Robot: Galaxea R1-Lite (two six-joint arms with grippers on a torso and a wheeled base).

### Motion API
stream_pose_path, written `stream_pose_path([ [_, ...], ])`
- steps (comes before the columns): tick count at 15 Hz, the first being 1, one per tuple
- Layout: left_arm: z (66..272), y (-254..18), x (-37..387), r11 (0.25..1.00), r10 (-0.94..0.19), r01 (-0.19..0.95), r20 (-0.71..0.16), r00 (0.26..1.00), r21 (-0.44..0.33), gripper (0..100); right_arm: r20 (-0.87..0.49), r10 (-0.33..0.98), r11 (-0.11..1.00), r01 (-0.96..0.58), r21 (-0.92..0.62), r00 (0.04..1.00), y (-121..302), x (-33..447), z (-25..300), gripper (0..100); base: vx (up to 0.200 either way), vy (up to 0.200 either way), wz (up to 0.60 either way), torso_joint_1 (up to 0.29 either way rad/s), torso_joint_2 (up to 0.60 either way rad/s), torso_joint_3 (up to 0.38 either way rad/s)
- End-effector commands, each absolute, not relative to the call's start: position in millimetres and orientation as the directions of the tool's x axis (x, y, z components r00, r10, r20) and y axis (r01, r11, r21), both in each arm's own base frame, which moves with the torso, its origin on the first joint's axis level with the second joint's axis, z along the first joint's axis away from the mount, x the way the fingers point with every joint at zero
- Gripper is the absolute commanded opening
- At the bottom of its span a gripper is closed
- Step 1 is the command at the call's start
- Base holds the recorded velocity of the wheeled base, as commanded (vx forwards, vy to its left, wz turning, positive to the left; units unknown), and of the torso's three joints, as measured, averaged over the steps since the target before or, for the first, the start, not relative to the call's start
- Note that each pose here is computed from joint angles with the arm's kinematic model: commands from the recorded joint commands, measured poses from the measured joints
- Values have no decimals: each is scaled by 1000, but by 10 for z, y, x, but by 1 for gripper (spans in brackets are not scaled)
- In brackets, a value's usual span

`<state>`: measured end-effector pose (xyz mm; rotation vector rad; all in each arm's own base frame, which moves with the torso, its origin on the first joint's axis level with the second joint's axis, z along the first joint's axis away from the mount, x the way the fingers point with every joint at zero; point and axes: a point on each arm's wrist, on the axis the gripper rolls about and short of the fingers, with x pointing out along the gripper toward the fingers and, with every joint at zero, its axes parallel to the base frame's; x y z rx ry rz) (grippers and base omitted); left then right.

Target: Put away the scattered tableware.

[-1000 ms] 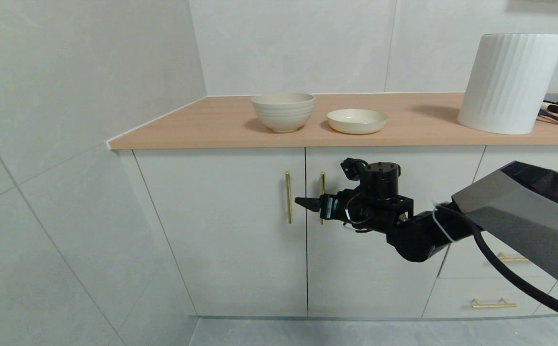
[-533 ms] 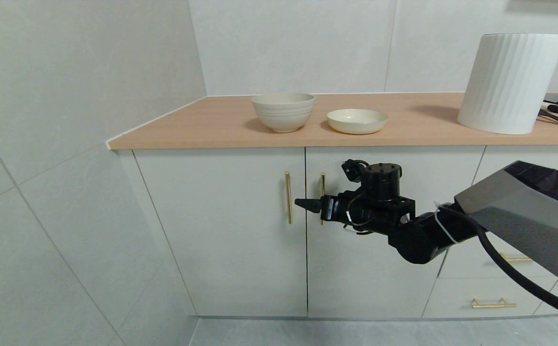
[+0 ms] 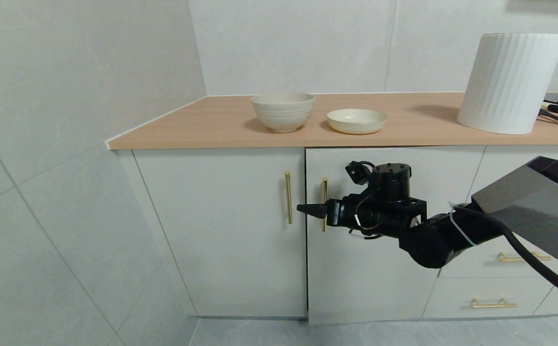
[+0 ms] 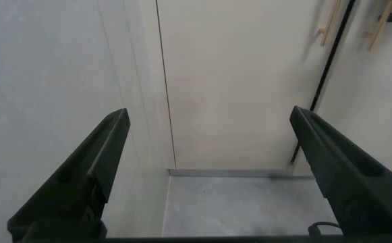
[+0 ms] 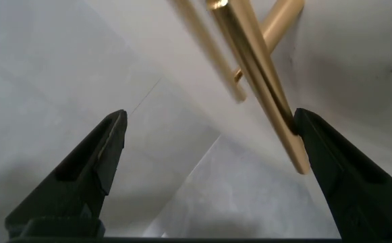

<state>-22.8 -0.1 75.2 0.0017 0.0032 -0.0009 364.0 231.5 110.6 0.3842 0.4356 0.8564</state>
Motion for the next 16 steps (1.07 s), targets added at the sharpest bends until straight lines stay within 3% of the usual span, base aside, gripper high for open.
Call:
stream_pose_path([
  [1,752,-1,-227,1000,0,0,-5,1000,2,100,-197,804,577,-654,490,561,2270,3552,1219,100,0,0,0,0,0,0],
  [16,752,-1,-227,1000,0,0,-5,1000,2,100,-271,879,476,-690,544,393,1887,2566,1353,100,0,0,0,0,0,0],
])
